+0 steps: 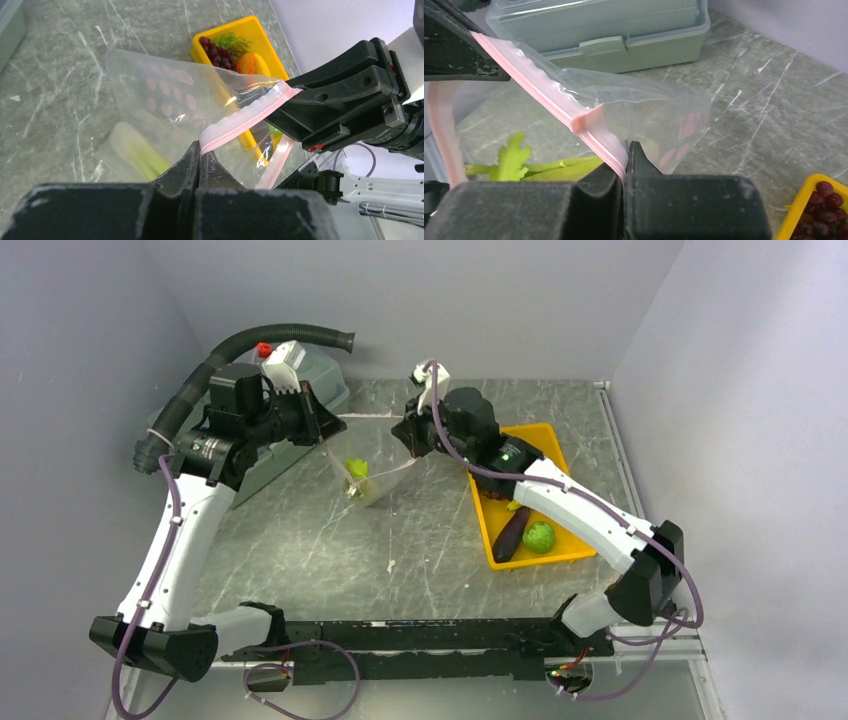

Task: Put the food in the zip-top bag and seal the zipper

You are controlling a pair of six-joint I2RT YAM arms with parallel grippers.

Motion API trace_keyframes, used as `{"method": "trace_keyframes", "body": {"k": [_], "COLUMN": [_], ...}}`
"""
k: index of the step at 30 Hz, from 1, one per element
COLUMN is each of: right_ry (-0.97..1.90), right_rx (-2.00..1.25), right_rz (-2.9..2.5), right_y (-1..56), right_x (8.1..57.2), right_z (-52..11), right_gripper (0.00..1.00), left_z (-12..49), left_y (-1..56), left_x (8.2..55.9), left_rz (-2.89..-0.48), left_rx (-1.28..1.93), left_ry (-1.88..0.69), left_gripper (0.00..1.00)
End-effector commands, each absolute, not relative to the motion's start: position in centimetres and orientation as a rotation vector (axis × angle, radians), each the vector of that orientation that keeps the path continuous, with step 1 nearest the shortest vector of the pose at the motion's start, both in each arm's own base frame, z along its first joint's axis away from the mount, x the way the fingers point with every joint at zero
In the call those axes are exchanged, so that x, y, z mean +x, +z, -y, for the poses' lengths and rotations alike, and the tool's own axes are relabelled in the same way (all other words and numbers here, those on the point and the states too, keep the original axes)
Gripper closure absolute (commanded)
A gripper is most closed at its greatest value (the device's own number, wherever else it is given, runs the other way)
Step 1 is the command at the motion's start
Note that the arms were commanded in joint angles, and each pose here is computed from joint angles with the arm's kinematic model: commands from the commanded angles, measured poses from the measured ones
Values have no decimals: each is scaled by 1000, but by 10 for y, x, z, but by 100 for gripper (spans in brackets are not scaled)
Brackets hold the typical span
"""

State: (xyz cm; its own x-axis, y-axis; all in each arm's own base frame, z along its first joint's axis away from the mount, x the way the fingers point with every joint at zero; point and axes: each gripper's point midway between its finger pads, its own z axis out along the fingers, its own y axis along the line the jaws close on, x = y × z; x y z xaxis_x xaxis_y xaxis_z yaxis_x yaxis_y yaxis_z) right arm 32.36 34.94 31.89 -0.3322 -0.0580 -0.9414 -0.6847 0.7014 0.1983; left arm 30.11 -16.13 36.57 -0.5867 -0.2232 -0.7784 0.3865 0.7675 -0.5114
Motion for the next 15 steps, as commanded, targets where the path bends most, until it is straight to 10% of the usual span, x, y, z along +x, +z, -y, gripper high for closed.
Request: {"method": "trace_keyframes", "body": {"k": [1, 15], "right_ry": [601, 744], "right_rx": [-438, -352], "right_rz": [-1670, -1876], "right_y": [337, 245], "right_x": [353, 316], "right_z": [-304, -295], "right_gripper": [100, 100], "left_z": [140, 163], "left_y": [369, 339], "left_x": [312, 282], "left_rz": [-1920, -1987], "left_rx": [153, 230], "left_ry": [-698, -898], "left_gripper": [100, 100]}}
